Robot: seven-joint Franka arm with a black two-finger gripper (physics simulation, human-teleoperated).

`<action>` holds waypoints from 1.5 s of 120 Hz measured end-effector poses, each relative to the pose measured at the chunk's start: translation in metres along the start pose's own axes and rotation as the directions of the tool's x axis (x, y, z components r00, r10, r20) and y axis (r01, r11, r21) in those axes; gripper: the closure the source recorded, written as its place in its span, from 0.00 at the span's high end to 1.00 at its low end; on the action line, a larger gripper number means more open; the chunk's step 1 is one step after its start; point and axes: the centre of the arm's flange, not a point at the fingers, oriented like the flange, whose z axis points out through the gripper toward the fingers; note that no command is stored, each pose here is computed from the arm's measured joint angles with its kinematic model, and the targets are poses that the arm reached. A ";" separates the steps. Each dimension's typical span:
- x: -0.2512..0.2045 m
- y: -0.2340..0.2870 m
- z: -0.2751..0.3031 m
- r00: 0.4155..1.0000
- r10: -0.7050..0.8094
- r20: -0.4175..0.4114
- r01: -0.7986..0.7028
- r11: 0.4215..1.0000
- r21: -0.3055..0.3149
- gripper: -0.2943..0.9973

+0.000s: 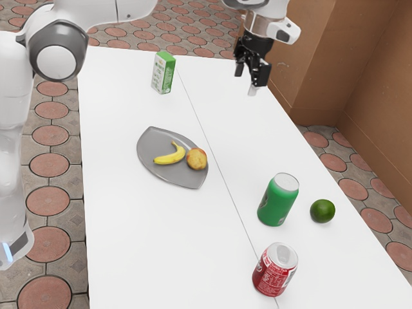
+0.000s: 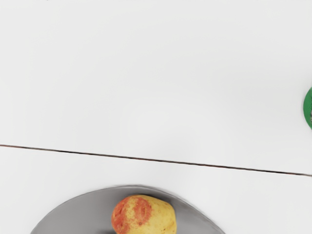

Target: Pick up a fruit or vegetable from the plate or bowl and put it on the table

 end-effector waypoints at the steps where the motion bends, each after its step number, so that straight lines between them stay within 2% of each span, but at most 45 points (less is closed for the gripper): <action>1: 0.000 0.000 0.000 1.000 0.000 0.000 0.000 1.000 0.000 0.77; 28: -0.002 -0.006 0.001 1.000 -0.018 0.014 0.018 1.000 0.008 0.77; 42: -0.005 -0.035 0.003 0.997 -0.068 0.039 0.068 0.998 0.011 0.77; 58: -0.011 -0.039 0.001 0.995 -0.077 0.063 0.076 0.997 0.014 0.77; 75: -0.031 -0.052 0.022 0.977 -0.118 0.179 0.116 0.993 0.020 0.77; 92: -0.070 -0.097 0.084 0.925 -0.224 0.307 0.233 0.973 0.010 0.77; 100: -0.092 -0.115 0.111 0.905 -0.270 0.329 0.288 0.958 -0.006 0.77; 106: -0.100 -0.112 0.123 0.906 -0.276 0.322 0.296 0.955 -0.017 0.77; 117: -0.108 -0.062 0.148 0.930 -0.204 0.307 0.226 0.973 -0.040 0.77; 124: -0.111 -0.050 0.162 0.937 -0.192 0.290 0.216 0.975 -0.050 0.77; 157: -0.115 -0.050 0.212 0.960 -0.229 0.161 0.240 0.969 -0.052 0.77; 180: -0.111 -0.054 0.215 0.962 -0.255 0.100 0.262 0.963 -0.057 0.77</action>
